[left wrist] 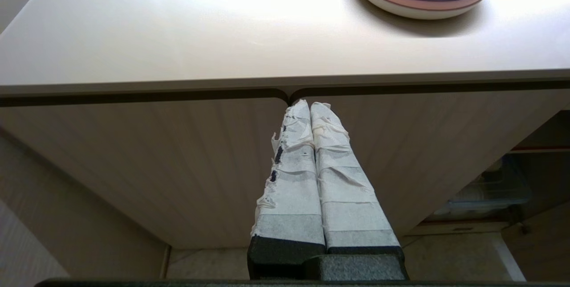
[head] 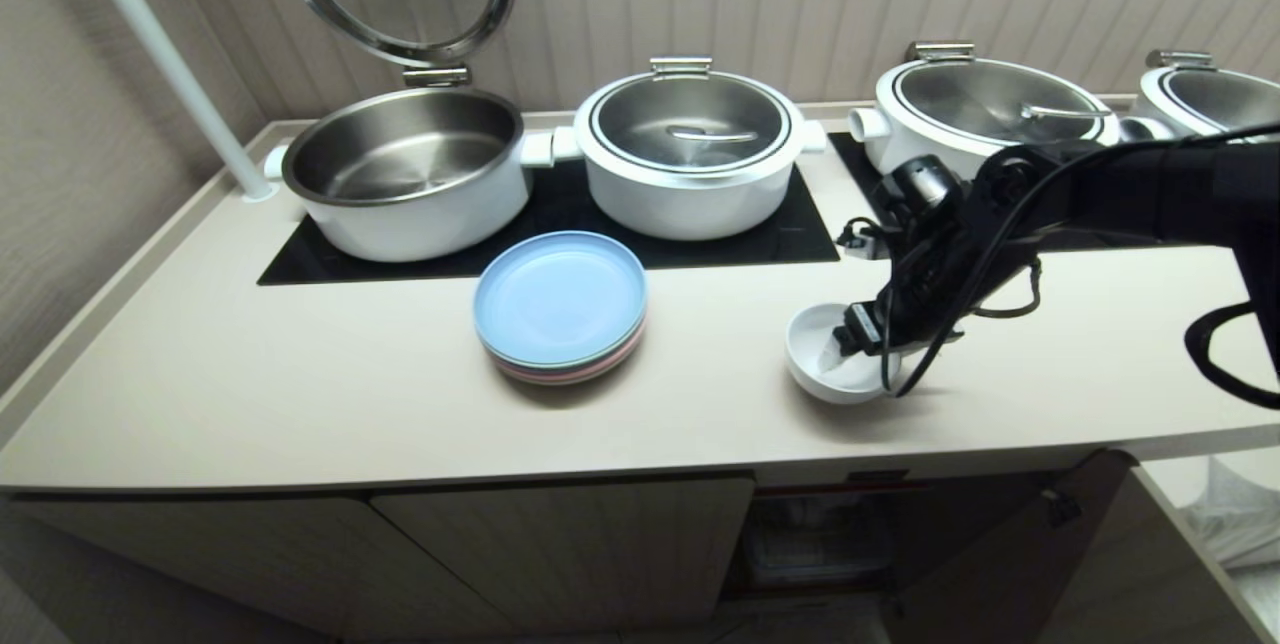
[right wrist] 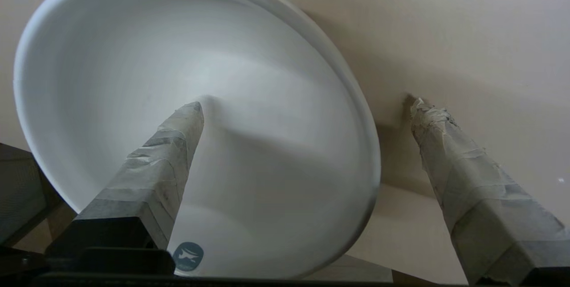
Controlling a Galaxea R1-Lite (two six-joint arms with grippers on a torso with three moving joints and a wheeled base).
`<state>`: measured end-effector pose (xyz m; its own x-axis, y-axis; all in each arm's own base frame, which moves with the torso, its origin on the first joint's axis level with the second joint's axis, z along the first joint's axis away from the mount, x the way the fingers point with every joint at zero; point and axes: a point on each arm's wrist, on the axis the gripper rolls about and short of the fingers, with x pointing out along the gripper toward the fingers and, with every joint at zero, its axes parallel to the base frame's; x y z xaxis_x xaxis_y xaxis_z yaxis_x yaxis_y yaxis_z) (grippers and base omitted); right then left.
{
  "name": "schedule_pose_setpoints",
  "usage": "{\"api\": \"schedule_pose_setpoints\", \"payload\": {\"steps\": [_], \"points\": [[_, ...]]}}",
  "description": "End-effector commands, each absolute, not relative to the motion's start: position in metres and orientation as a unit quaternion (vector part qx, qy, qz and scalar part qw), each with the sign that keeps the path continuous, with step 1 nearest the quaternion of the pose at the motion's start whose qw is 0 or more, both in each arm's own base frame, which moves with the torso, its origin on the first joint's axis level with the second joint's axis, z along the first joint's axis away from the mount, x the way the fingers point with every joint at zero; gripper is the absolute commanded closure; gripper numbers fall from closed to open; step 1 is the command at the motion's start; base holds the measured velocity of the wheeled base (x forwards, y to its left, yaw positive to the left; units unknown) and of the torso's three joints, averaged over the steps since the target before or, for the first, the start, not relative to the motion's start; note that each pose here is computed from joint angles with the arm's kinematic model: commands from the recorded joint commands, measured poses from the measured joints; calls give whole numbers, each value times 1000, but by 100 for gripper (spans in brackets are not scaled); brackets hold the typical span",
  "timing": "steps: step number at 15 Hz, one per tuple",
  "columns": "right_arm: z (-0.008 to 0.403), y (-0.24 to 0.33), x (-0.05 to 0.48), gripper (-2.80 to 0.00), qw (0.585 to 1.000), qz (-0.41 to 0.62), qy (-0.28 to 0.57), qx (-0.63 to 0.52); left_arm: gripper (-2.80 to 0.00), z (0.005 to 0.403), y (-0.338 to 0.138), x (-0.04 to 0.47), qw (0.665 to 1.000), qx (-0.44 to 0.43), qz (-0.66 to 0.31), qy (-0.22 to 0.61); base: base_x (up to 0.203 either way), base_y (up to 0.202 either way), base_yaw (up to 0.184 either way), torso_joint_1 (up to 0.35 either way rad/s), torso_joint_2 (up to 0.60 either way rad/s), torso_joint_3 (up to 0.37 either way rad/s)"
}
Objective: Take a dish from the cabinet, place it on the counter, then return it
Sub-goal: Pick up the bowl from the table
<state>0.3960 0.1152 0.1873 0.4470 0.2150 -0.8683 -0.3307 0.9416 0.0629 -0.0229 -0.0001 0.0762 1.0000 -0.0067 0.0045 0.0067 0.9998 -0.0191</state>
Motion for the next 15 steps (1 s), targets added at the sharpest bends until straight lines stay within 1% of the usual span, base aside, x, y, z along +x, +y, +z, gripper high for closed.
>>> {"api": "schedule_pose_setpoints", "payload": {"steps": [1, 12, 13, 15], "points": [[186, 116, 396, -280, 847, 161, 503, -58, 0, 76, 0, -23, 1000, -10, -3, -2, 0, 0, 0, 0, 0, 0], [185, 119, 395, -280, 846, 164, 504, -60, 0, 76, 0, -23, 1000, -10, -3, -2, 0, 0, 0, 0, 0, 0], [185, 119, 395, 0, 846, 164, 504, -60, 0, 76, 0, -23, 1000, -10, -3, -2, 0, 0, 0, 0, 0, 0], [185, 119, 395, 0, 846, 164, 504, -60, 0, 76, 0, -23, 1000, -10, -4, -2, 0, 0, 0, 0, 0, 0]]}}
